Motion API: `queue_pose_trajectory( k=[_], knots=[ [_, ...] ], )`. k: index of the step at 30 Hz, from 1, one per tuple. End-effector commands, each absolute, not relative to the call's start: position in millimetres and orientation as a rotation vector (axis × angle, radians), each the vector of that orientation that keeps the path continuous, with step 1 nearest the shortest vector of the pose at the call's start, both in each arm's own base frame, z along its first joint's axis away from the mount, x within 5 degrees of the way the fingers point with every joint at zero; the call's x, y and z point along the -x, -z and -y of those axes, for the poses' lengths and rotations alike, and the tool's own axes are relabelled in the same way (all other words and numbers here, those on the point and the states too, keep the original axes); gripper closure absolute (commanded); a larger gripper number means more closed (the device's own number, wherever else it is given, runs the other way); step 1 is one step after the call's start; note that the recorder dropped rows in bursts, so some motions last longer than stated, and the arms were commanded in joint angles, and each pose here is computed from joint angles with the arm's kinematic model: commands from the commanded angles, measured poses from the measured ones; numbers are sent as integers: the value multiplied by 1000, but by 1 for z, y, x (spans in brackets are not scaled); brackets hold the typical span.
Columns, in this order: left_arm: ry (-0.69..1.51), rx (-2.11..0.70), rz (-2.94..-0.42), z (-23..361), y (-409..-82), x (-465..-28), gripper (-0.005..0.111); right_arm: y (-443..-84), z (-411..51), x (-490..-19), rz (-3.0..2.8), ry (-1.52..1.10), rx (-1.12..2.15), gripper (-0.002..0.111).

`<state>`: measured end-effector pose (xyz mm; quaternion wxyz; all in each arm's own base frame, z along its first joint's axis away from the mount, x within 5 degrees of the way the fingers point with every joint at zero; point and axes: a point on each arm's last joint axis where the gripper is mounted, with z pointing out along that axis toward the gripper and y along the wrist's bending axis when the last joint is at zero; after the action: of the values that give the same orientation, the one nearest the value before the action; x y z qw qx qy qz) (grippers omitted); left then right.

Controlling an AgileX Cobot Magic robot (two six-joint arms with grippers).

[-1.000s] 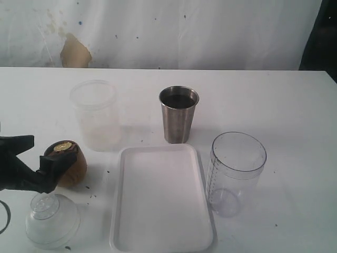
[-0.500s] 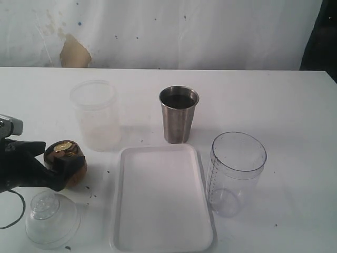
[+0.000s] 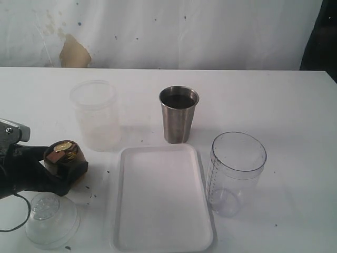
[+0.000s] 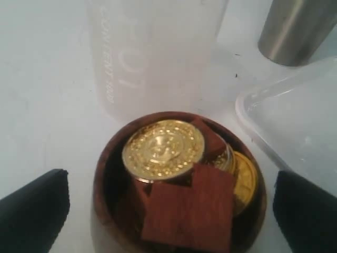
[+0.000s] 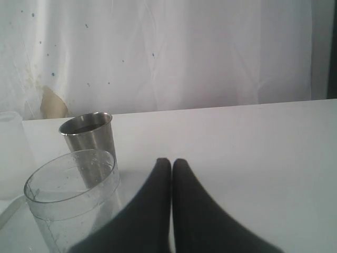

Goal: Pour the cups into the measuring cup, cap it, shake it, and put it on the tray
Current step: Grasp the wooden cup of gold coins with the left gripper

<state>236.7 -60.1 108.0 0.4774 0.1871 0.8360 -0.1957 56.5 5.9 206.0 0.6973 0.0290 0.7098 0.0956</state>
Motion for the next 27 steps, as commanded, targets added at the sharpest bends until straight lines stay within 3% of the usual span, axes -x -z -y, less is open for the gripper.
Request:
queue_pose_trajectory(
  k=[1, 8, 13, 20, 23, 25, 27],
  knots=[
    [472, -442, -2034, 60, -105, -241, 3, -205, -6, -56, -1575, -218, -60, 108],
    [472, -427, -2049, 60, -103, -248, 14, -205, -6, -56, -1575, -218, -60, 108],
    [458, -455, -2073, 60, -101, -251, 41, -205, -6, -56, -1575, -218, -60, 108],
    [471, -458, -2077, 61, -102, -251, 48, -205, -6, -56, -1575, -218, -60, 108],
    [478, -443, -2081, 61, -102, -251, 75, -205, -6, -56, -1575, -218, -60, 108],
    [479, -440, -2076, 61, -103, -251, 105, -205, -6, -56, -1575, -218, -60, 108],
    [477, -445, -2057, 61, -108, -251, 106, -205, -6, -56, -1575, -218, -60, 108]
  ],
)
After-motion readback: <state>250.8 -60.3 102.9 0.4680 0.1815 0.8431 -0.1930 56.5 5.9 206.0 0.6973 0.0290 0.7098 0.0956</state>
